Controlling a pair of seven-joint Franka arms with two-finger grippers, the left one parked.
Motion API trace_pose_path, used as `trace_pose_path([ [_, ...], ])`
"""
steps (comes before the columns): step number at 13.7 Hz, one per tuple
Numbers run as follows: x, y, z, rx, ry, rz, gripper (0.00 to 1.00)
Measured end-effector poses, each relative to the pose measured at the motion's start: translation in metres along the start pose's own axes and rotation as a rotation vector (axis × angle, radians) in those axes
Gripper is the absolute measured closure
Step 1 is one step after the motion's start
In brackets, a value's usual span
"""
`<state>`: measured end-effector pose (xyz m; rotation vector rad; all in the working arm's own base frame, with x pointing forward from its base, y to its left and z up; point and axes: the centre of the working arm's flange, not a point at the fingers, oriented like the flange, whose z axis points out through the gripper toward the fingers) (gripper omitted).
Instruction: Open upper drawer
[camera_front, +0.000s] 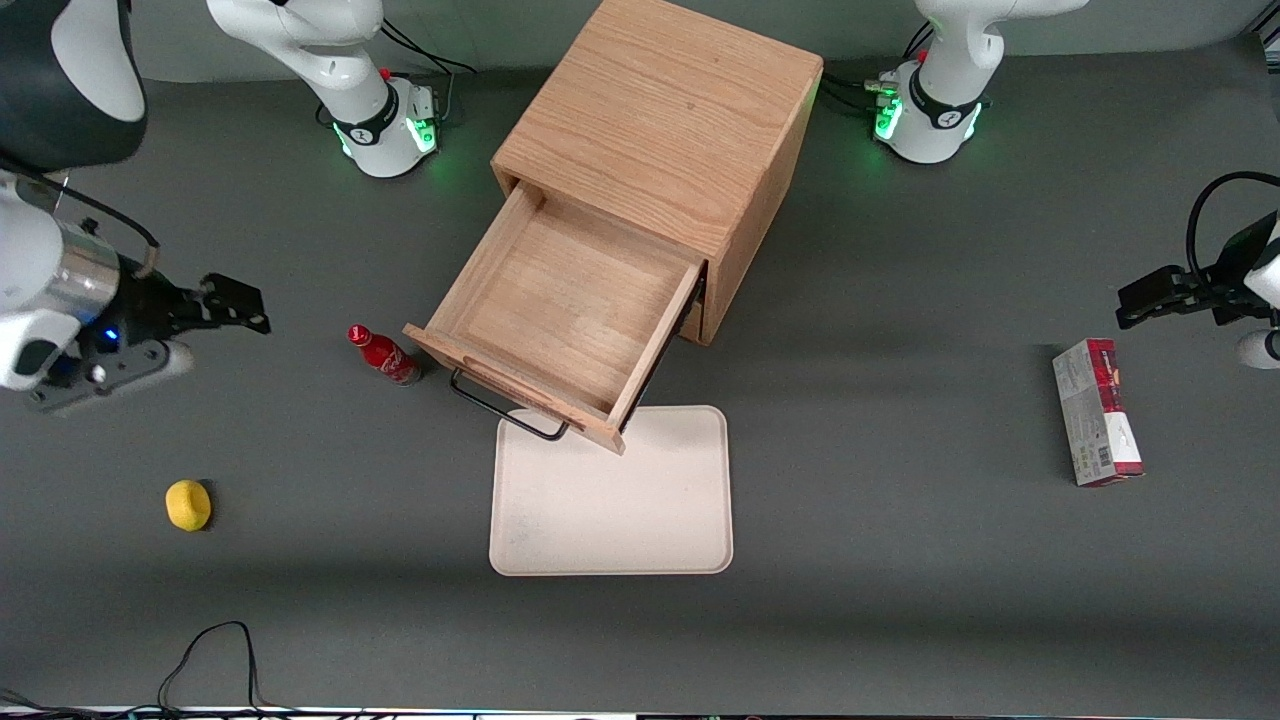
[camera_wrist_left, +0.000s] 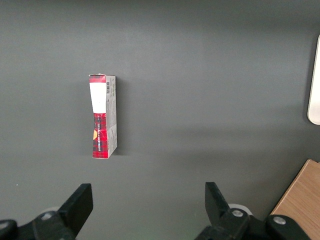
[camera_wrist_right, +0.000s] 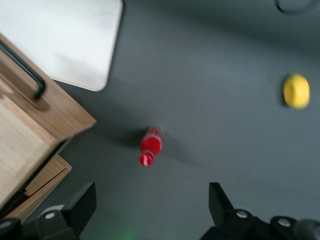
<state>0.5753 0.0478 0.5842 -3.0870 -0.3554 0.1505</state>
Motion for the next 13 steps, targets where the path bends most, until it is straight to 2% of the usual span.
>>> trace_pose_path([
  [3, -0.064, -0.009, -0.003, -0.031, 0.000, 0.157, 0.00],
  [5, -0.094, -0.022, -0.011, -0.055, 0.019, 0.180, 0.00],
  [7, -0.099, -0.026, -0.016, -0.098, 0.044, 0.172, 0.00],
  [8, -0.095, -0.030, -0.017, -0.103, 0.062, 0.167, 0.00],
  [10, -0.086, -0.036, -0.015, -0.086, 0.096, 0.171, 0.00],
  [13, -0.077, -0.035, -0.008, -0.062, 0.096, 0.257, 0.00],
])
